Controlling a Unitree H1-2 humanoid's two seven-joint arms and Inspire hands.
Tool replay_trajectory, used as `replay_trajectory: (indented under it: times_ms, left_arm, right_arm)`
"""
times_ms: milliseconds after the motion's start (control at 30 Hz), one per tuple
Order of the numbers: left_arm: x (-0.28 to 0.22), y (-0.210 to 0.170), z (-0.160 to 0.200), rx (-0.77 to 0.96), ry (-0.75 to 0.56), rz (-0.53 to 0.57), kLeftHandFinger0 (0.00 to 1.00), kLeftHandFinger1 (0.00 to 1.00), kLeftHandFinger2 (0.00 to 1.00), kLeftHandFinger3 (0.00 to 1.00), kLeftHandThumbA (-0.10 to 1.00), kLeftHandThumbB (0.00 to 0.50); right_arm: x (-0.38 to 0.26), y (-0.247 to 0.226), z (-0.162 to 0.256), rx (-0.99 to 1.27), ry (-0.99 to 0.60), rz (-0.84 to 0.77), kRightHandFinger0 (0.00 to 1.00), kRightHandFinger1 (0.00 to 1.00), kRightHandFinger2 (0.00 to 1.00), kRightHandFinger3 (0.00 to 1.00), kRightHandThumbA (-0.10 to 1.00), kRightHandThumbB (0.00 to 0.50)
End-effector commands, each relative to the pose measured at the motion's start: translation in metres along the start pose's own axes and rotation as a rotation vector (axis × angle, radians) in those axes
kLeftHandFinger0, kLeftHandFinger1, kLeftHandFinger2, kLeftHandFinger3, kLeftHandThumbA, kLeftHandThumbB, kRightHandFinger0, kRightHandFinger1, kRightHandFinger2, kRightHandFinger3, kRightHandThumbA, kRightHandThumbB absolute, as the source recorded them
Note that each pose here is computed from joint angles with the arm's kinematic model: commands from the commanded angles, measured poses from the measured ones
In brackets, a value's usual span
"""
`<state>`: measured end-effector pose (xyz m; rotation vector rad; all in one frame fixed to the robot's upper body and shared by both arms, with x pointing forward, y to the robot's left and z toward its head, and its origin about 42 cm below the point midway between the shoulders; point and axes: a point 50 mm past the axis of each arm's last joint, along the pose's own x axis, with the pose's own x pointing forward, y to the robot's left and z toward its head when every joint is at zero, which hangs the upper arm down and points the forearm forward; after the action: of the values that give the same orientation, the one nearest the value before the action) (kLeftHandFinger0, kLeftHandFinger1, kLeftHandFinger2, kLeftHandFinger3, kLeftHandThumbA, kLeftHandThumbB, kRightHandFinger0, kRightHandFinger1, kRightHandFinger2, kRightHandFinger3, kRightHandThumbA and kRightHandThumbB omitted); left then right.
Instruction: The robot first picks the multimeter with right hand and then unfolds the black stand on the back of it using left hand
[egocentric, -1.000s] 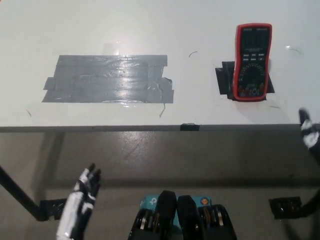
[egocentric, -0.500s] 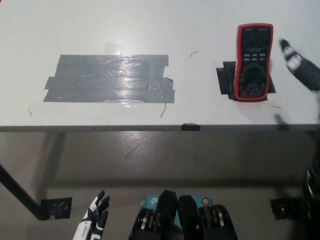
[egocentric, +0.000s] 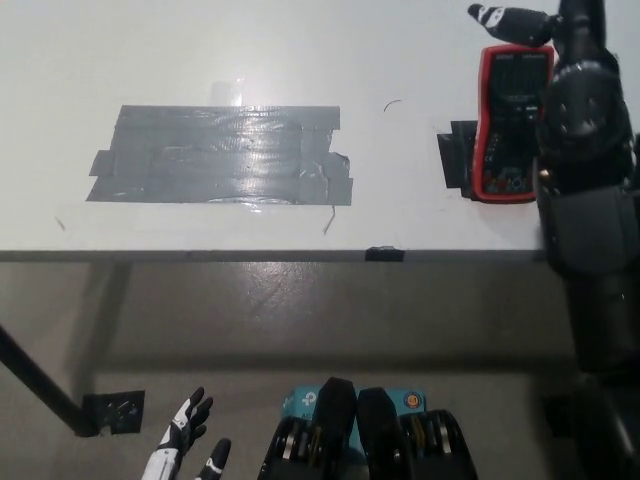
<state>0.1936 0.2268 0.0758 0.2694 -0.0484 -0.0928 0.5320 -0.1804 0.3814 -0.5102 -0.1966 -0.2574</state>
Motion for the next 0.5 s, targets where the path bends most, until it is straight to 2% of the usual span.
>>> replay_trajectory:
  times_ms: [0, 133, 467]
  left_arm:
    - [0.000, 0.007, 0.005, 0.040, -0.060, 0.020, 1.00, 1.00, 1.00, 1.00, 0.76, 0.125]
    - [0.003, 0.007, 0.003, 0.053, -0.065, 0.011, 1.00, 1.00, 1.00, 1.00, 0.66, 0.111]
    - [0.006, 0.006, 0.003, 0.080, -0.071, -0.004, 1.00, 1.00, 1.00, 1.00, 0.67, 0.122]
  right_arm:
    - [0.017, -0.007, 0.031, -0.014, -0.003, -0.066, 1.00, 1.00, 1.00, 1.00, 0.93, 0.467]
    - [0.026, 0.001, 0.025, -0.041, 0.052, -0.081, 1.00, 1.00, 1.00, 1.00, 0.93, 0.479]
    - [0.030, 0.003, 0.006, -0.011, 0.124, -0.065, 1.00, 1.00, 1.00, 1.00, 0.90, 0.473]
